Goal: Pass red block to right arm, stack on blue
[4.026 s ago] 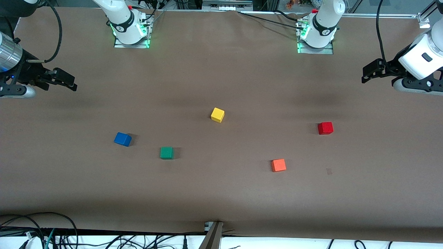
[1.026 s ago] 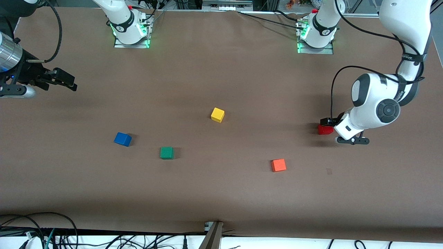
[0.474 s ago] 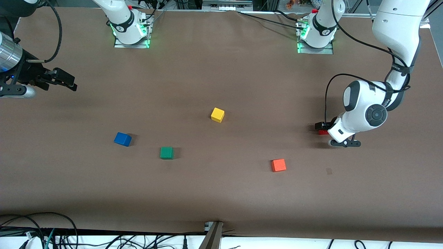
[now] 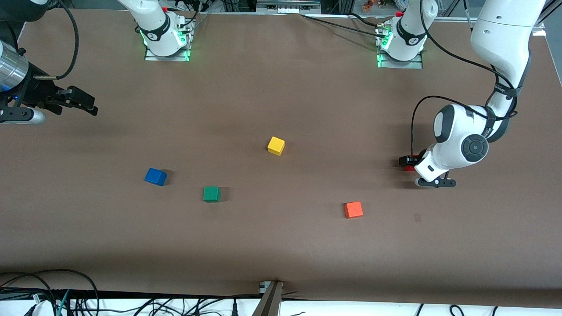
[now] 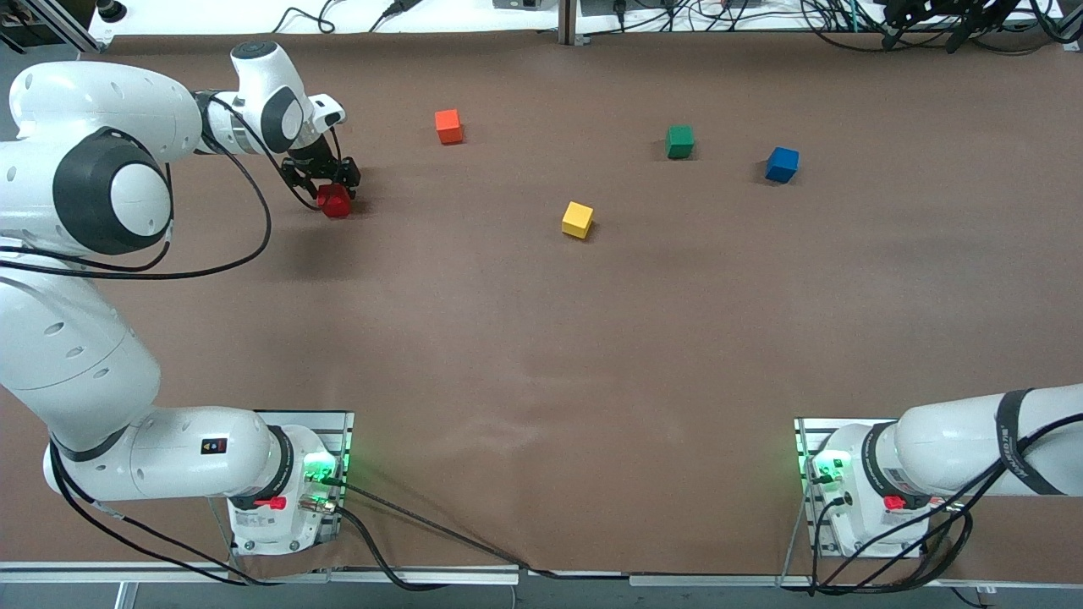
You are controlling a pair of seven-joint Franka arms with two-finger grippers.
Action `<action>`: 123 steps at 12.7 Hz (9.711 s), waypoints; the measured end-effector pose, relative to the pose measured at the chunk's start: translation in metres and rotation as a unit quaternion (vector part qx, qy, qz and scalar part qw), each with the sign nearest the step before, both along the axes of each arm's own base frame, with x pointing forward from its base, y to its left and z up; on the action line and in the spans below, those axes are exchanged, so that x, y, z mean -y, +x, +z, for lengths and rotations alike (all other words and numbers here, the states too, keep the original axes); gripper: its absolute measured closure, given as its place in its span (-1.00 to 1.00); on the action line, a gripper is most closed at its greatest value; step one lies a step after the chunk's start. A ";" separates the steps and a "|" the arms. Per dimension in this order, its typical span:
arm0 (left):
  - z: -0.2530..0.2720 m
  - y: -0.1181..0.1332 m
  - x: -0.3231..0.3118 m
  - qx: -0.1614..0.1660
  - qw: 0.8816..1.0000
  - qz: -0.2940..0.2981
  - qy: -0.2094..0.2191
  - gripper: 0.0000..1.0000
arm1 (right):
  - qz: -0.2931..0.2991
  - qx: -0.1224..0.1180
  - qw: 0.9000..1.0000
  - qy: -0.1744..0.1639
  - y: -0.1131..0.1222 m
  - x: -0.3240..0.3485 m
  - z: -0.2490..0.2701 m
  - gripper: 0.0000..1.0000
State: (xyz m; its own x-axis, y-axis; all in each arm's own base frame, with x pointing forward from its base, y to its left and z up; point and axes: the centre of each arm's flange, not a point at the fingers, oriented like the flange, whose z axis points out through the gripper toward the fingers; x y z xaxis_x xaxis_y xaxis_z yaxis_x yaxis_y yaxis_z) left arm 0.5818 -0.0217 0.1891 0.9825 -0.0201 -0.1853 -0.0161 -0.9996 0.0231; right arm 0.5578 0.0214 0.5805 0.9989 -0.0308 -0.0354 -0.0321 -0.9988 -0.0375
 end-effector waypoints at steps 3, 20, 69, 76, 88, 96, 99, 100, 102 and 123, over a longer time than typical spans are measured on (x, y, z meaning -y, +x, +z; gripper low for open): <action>0.005 0.001 -0.001 -0.020 1.000 -0.019 -0.001 -0.12 | 0.000 0.000 1.000 0.000 0.000 0.000 0.000 -1.00; 0.151 0.067 0.032 0.032 0.970 -0.235 -0.057 -0.12 | 0.000 0.000 1.000 0.000 0.000 0.000 0.000 -1.00; 0.134 0.072 0.283 0.357 0.566 -0.354 -0.653 -0.12 | -0.254 -0.090 0.752 0.602 0.018 -0.380 -0.219 -0.10; 0.144 0.097 0.240 0.377 0.583 -0.332 -0.638 -0.95 | -0.252 -0.080 0.757 0.597 0.023 -0.373 -0.218 -0.10; 0.221 0.104 0.052 0.219 0.716 -0.407 -0.524 -1.00 | -0.094 0.001 0.932 0.350 0.033 -0.293 -0.287 -0.10; 0.336 0.054 -0.036 0.087 0.871 -0.407 -0.262 -1.00 | 0.093 0.019 0.995 0.013 0.078 -0.127 -0.292 -0.10; 0.373 0.034 -0.044 0.058 0.906 -0.380 -0.176 -1.00 | 0.105 0.004 0.993 -0.061 0.081 -0.072 -0.299 -0.10; 0.383 0.027 -0.045 0.047 0.920 -0.358 -0.154 -1.00 | 0.106 -0.003 0.992 -0.070 0.079 -0.066 -0.305 -0.10; 0.404 0.013 -0.041 0.032 0.945 -0.307 -0.112 -1.00 | 0.104 -0.018 0.992 -0.075 0.071 -0.058 -0.317 -0.10; 0.462 -0.029 0.005 0.003 0.981 -0.185 -0.052 -1.00 | 0.096 0.031 0.992 -0.070 0.045 -0.053 -0.331 -0.10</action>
State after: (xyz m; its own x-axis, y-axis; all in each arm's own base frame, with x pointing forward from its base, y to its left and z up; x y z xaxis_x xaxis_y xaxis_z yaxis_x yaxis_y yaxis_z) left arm 0.5530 -0.0268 0.6511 0.9055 -0.3938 -0.1579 -0.3776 -0.9177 0.1233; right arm 0.6029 0.0743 0.2493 0.9869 0.1602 0.0180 0.1574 -0.9818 0.1068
